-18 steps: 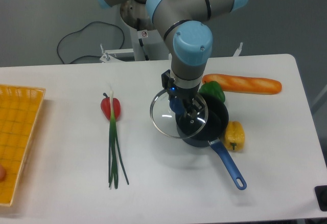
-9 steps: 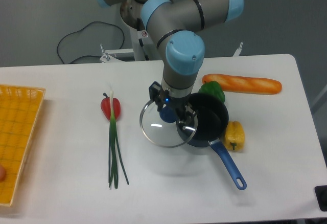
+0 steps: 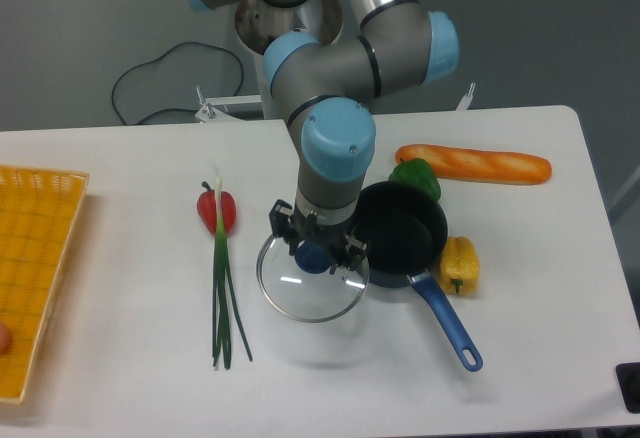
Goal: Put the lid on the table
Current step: 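Carry the held glass lid away from the saucepan toward the green onions, then lower the glass lid onto the table beside the saucepan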
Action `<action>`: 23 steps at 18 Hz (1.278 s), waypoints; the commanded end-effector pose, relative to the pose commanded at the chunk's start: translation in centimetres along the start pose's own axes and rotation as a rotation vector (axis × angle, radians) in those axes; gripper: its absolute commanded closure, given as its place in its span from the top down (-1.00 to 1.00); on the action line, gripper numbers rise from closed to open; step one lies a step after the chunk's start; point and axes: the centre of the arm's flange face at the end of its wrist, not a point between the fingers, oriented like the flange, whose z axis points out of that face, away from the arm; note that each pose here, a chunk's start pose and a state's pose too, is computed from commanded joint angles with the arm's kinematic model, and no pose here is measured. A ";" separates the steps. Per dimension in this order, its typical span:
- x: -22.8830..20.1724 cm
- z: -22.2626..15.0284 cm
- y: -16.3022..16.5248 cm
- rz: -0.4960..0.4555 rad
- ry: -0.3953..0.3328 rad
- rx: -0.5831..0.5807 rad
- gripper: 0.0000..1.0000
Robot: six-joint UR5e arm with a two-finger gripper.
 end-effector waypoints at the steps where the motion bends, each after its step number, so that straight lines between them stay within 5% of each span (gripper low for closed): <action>1: -0.1 0.1 -0.1 -0.002 -0.003 -0.003 -0.22; 23: 0.6 5.4 -2.7 -0.003 -0.010 -0.062 -0.21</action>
